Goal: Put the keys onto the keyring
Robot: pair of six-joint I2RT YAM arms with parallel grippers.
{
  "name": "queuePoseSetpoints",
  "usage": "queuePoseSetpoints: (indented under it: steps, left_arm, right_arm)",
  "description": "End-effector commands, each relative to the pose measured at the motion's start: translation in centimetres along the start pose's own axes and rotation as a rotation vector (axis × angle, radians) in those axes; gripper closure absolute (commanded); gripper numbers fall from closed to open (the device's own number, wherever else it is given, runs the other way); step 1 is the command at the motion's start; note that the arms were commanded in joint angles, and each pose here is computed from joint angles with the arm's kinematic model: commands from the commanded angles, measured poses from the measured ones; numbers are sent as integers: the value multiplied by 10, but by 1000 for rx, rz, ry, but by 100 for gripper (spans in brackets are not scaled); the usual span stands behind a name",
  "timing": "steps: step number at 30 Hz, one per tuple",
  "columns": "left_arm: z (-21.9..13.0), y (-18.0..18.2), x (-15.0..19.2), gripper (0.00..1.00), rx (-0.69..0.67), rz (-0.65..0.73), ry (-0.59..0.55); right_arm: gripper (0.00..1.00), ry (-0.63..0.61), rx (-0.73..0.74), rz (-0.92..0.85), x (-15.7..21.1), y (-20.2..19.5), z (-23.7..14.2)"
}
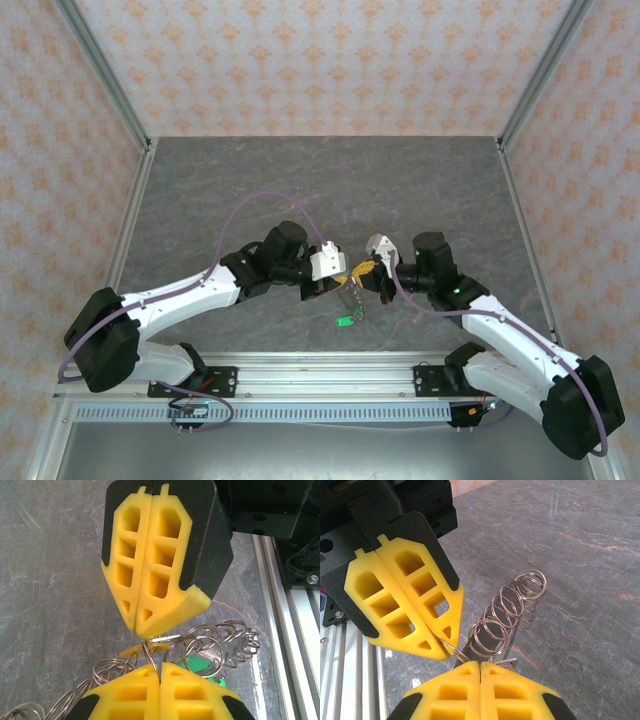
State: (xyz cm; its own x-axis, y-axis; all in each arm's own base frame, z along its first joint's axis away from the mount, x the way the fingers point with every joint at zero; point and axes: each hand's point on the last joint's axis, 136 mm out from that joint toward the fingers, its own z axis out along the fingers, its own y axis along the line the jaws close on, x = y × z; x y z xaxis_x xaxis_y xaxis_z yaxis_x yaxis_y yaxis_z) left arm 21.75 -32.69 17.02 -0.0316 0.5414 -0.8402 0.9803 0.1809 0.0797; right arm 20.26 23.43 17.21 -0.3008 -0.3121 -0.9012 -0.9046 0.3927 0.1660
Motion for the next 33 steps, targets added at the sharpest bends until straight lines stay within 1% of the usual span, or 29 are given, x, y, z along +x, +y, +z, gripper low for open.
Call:
queuePoseSetpoints:
  steps: [1, 3, 4, 7, 11, 13, 16, 20, 23, 28, 33]
  left_arm:
    - [-11, -3, -31, 100, 5, 53, -99]
    - [-10, -2, -30, 100, 2, 47, -98]
    - [-9, -1, -29, 100, -2, 45, -98]
    - [-7, -1, -27, 100, -5, 36, -94]
    - [-5, 1, -26, 100, -9, 24, -95]
    - [-4, 2, -26, 100, -10, 20, -99]
    - [-3, 2, -29, 100, -6, 12, -113]
    - [-3, 1, -32, 100, 3, 10, -129]
    - [-3, 0, -34, 100, 12, 8, -136]
    - [-1, -3, -33, 100, 27, 1, -141]
    - [-2, -4, -35, 100, 33, 0, -148]
  right_arm:
    - [89, 13, 79, -24, -1, -15, -1]
    - [82, 19, 91, -34, 2, -16, -2]
    - [80, 21, 100, -42, 2, -17, -3]
    - [78, 33, 118, -88, 4, -17, -7]
    - [75, 14, 172, -165, 1, -20, -16]
    - [76, 23, 178, -200, 0, -18, -20]
    - [77, 8, 140, -237, -5, -9, -23]
    - [80, -73, 30, -241, -16, 10, -20]
    - [81, -117, 0, -242, -23, 14, -18]
    - [84, -125, 2, -257, -27, 14, -18]
    - [84, -97, -13, -262, -20, 14, -16]
